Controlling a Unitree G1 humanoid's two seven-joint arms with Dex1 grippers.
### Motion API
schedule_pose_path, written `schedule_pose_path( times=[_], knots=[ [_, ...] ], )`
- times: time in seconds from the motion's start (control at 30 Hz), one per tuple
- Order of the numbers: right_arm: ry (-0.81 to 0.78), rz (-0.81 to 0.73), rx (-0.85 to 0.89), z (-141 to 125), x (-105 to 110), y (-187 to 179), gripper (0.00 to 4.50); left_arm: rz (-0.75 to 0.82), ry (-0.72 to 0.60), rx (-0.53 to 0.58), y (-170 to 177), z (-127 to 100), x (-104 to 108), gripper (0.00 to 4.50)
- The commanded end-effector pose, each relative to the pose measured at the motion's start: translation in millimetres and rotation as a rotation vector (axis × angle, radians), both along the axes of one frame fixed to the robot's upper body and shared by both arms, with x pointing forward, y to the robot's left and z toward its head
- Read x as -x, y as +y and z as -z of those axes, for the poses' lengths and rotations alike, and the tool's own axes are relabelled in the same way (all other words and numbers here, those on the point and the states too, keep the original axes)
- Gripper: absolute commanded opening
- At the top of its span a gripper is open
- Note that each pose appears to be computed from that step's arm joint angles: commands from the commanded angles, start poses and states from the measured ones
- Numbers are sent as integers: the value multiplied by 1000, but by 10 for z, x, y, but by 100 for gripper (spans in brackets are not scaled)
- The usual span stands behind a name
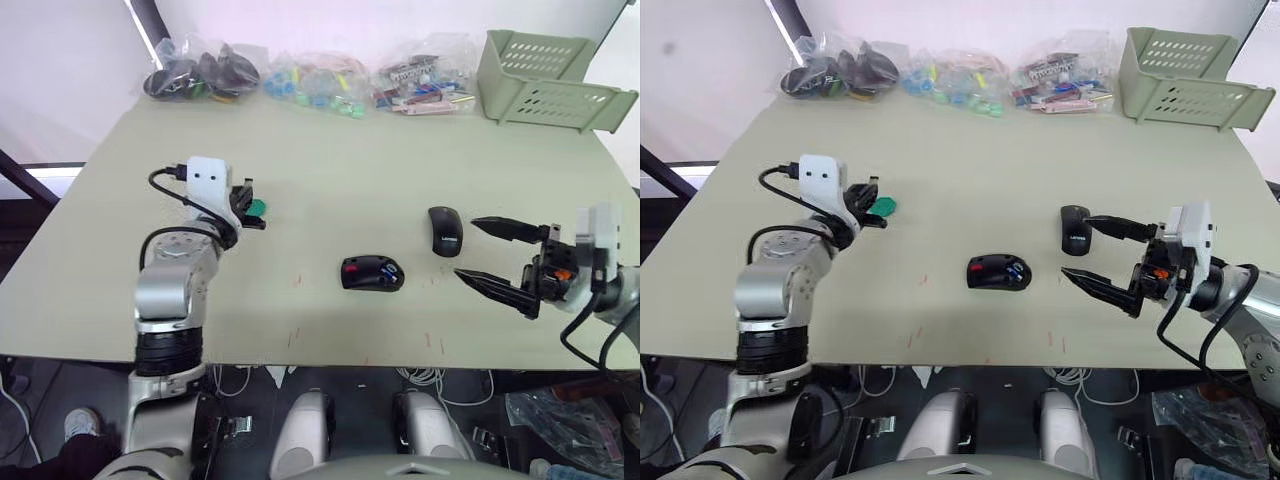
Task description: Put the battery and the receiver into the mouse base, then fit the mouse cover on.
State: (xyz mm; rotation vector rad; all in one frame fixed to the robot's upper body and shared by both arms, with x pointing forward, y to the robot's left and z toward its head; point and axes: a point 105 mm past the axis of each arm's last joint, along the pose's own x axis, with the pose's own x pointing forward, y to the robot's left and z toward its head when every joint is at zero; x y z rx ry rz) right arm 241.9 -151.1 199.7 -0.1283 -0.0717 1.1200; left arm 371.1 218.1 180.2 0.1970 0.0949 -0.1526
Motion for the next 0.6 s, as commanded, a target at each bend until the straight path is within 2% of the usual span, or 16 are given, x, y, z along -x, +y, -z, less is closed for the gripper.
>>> schedule_pose_path(
  times=[0.03,0.13,0.27,0.4,0.5,0.6],
  knots=[
    [38,-27,33,-81,47,124,450,249,-82,-77,-352,-274,166,47],
    [58,32,121,-114,-8,188,450,424,-80,-104,-552,-332,319,47],
    [194,34,166,-184,-75,256,450,601,-66,-175,-706,-343,464,47],
    [418,6,157,-110,-234,391,450,844,-45,-224,-904,-339,610,47],
    [570,5,120,-136,-369,504,450,970,-30,-259,-957,-362,648,47],
    [656,2,100,-178,-468,613,450,1036,-28,-283,-987,-388,627,47]
  ],
)
